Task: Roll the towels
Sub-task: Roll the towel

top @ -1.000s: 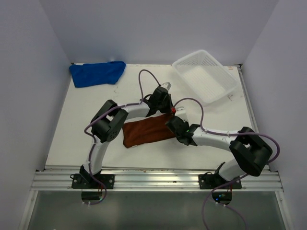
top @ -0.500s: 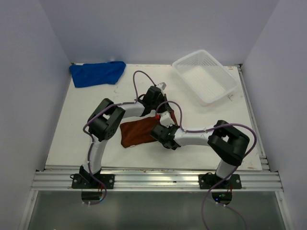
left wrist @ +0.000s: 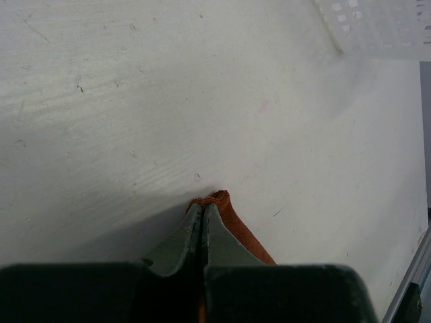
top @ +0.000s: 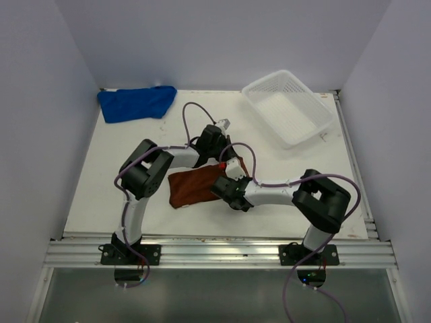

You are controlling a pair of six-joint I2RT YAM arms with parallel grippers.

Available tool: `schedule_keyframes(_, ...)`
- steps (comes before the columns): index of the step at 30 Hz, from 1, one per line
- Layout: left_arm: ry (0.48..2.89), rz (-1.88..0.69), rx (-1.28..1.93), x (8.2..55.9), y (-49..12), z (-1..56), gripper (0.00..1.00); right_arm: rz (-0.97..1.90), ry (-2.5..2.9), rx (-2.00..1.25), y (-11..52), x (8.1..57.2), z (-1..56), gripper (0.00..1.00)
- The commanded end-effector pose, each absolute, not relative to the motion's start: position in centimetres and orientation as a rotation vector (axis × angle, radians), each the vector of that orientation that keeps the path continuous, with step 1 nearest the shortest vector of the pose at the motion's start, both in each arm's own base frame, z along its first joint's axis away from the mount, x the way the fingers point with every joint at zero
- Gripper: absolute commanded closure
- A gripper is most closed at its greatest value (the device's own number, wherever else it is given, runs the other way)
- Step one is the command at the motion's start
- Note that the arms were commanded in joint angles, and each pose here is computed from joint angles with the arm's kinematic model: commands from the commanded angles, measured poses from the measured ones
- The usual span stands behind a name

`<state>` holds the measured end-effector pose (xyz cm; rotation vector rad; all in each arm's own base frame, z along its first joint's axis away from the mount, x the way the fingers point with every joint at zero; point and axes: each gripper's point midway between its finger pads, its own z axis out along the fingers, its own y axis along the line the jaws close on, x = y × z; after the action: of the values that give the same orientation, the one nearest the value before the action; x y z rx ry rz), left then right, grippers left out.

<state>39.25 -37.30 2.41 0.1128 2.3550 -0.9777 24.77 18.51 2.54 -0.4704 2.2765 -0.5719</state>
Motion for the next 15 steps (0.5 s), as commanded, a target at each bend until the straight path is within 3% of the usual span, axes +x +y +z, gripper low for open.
schedule_keyframes(1,2.249,-0.926,0.113,41.4,-35.8,4.2,1.00,-0.430,2.325,-0.449,19.1,23.5,3.4,0.83)
schedule_keyframes(9,2.238,-0.921,0.126,41.3,-35.7,4.0,1.00,-0.151,2.319,-0.364,21.1,22.9,6.1,0.57)
schedule_keyframes(15,2.231,-0.936,0.133,40.9,-35.6,4.0,1.00,0.092,2.305,-0.177,20.4,23.9,9.2,0.54)
